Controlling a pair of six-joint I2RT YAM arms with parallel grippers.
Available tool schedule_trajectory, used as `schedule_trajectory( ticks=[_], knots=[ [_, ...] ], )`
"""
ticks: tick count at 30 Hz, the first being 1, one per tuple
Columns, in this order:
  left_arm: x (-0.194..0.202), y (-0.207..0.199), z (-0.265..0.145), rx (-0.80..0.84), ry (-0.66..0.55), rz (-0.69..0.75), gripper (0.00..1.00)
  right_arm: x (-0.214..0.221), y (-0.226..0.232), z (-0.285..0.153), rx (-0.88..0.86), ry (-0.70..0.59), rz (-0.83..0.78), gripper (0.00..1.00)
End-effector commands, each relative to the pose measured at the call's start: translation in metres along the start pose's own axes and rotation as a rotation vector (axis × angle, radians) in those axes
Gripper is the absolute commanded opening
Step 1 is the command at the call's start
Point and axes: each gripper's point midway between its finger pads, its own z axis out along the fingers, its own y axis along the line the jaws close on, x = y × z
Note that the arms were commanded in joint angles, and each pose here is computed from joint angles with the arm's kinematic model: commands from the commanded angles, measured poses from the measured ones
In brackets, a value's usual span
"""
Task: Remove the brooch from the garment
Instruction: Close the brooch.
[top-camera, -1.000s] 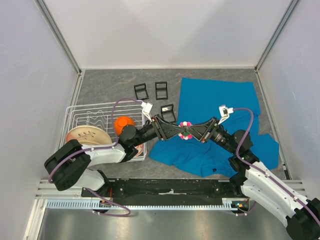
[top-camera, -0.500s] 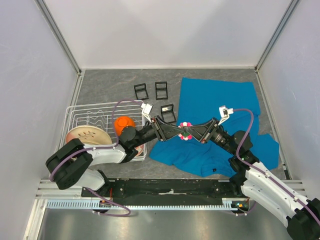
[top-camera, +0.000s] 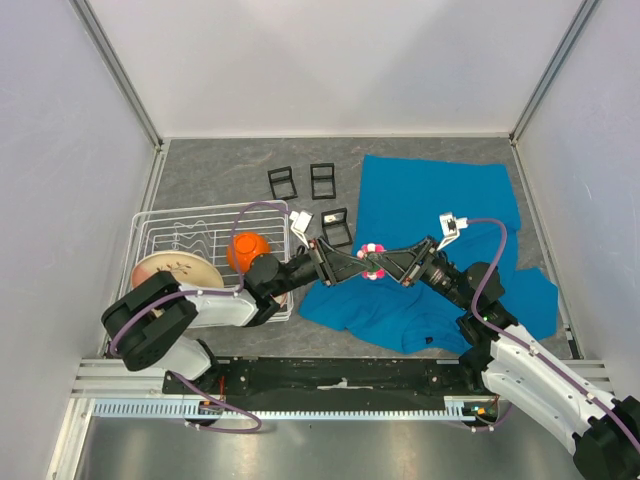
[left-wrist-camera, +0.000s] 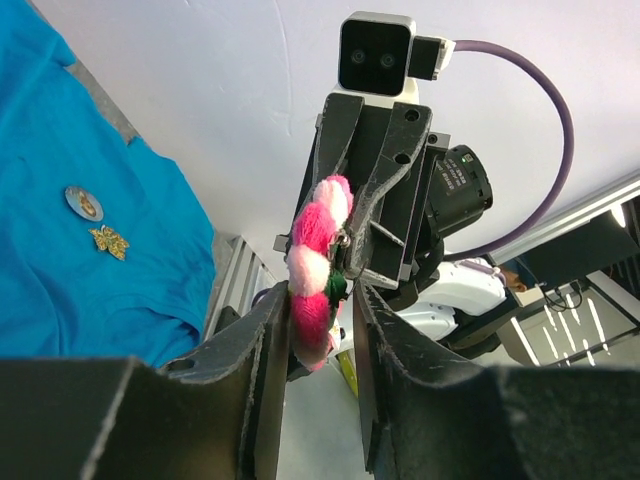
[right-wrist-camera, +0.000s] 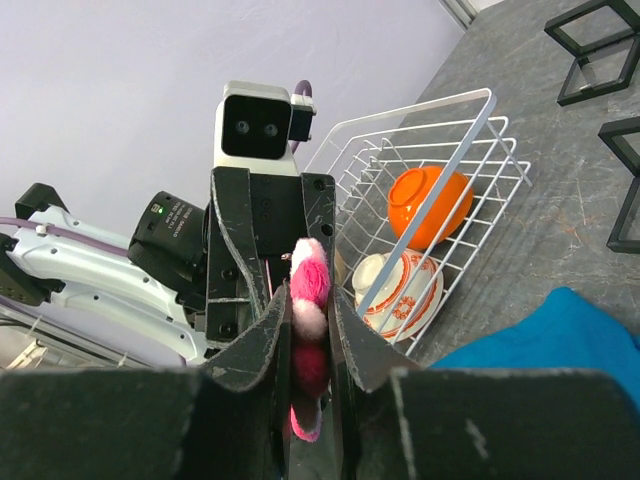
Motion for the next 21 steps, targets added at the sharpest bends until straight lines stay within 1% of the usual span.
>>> schedule_trajectory(
  ticks=[1,8,11,16,21],
  knots=[
    [-0.018,-0.037,0.002,0.164,-0.086,0.025,0.37,-0.006,0.009,-0.001,-0.038,-0.032,-0.015,0.00],
    [-0.015,-0.042,0.002,0.197,-0.071,0.013,0.34,-0.001,0.011,-0.003,-0.068,-0.017,-0.036,0.00],
    [-0.011,-0.047,0.001,0.224,-0.039,0.019,0.35,0.000,0.013,-0.005,-0.084,-0.017,-0.043,0.00],
    [-0.005,-0.052,-0.002,0.252,-0.012,0.001,0.30,0.000,0.020,-0.007,-0.115,-0.020,-0.055,0.00],
    [-0.004,-0.053,-0.005,0.267,-0.011,-0.009,0.29,-0.001,0.023,-0.008,-0.129,-0.020,-0.058,0.00]
  ],
)
